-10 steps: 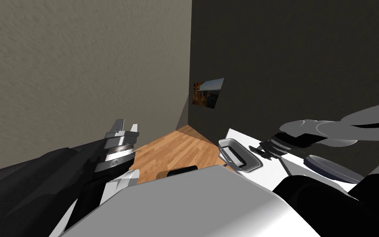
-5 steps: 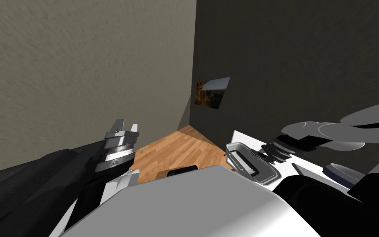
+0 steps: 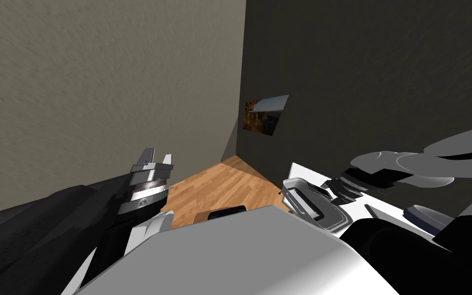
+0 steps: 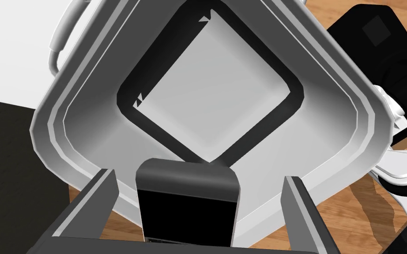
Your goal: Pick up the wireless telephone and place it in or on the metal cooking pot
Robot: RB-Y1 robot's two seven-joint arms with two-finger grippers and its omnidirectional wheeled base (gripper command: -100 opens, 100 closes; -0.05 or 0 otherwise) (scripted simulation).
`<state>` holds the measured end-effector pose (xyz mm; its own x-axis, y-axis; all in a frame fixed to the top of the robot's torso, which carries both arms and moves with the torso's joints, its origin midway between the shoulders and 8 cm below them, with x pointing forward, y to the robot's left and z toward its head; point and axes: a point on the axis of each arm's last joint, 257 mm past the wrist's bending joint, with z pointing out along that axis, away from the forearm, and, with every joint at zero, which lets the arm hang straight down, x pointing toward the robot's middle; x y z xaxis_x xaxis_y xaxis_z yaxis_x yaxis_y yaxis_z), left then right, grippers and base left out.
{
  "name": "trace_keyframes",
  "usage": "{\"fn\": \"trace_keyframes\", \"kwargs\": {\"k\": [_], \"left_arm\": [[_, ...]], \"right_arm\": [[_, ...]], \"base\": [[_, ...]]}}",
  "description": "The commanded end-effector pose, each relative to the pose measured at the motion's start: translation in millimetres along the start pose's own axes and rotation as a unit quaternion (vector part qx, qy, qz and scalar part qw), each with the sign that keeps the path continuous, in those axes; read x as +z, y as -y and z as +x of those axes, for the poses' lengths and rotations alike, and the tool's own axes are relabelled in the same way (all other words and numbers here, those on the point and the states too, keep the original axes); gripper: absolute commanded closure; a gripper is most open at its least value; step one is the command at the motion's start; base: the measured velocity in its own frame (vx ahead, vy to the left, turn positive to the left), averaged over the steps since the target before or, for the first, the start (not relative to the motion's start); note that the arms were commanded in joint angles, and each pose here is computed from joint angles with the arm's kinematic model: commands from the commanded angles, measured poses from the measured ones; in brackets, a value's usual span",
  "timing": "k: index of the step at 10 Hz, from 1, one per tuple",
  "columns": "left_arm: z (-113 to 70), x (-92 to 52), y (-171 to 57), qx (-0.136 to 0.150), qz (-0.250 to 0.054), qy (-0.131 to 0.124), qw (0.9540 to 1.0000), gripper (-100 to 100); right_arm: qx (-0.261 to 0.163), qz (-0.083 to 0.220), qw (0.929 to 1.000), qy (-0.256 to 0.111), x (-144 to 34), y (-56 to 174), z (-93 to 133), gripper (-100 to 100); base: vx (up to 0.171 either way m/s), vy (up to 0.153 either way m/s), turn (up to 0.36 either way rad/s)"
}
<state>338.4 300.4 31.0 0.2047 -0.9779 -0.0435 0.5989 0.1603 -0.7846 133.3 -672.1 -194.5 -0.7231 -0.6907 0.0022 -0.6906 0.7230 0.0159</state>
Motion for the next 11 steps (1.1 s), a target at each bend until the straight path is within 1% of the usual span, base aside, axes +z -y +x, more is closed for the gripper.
{"fn": "trace_keyframes", "kwargs": {"k": [1, 2, 3, 4, 7, 8, 9, 11], "left_arm": [[0.0, 0.0, 0, 0.000, 0.000, 0.000, 1.0000, 0], [0.0, 0.0, 0, 0.000, 0.000, 0.000, 1.0000, 0], [0.0, 0.0, 0, 0.000, 0.000, 0.000, 1.0000, 0], [0.0, 0.0, 0, 0.000, 0.000, 0.000, 1.0000, 0], [0.0, 0.0, 0, 0.000, 0.000, 0.000, 1.0000, 0], [0.0, 0.0, 0, 0.000, 0.000, 0.000, 1.0000, 0], [0.0, 0.0, 0, 0.000, 0.000, 0.000, 1.0000, 0], [0.0, 0.0, 0, 0.000, 0.000, 0.000, 1.0000, 0]], "right_arm": [[0.000, 0.000, 1.0000, 0.000, 0.0, 0, 0, 0], [-0.005, 0.000, 1.0000, 0.001, -10.0, 4, -10, -100], [-0.011, -0.001, 0.9999, 0.002, -20.0, 8, -20, -100], [-0.014, -0.001, 0.9999, 0.002, -25.0, 10, -25, -100], [-0.028, -0.002, 0.9996, 0.004, -49.8, 18, -52, -100], [-0.025, -0.001, 0.9997, 0.003, -46.2, 16, -45, -100], [-0.025, -0.002, 0.9997, 0.003, -47.1, 16, -46, 0], [-0.025, -0.002, 0.9997, 0.003, -47.0, 16, -46, 0]], "base": [[0.000, 0.000, 0.000], [-0.011, -0.014, -0.085], [-0.027, -0.031, -0.116], [-0.024, -0.031, -0.065], [-0.024, -0.031, -0.084], [-0.009, -0.011, -0.018], [0.000, 0.000, 0.000], [0.000, 0.000, 0.000]]}}
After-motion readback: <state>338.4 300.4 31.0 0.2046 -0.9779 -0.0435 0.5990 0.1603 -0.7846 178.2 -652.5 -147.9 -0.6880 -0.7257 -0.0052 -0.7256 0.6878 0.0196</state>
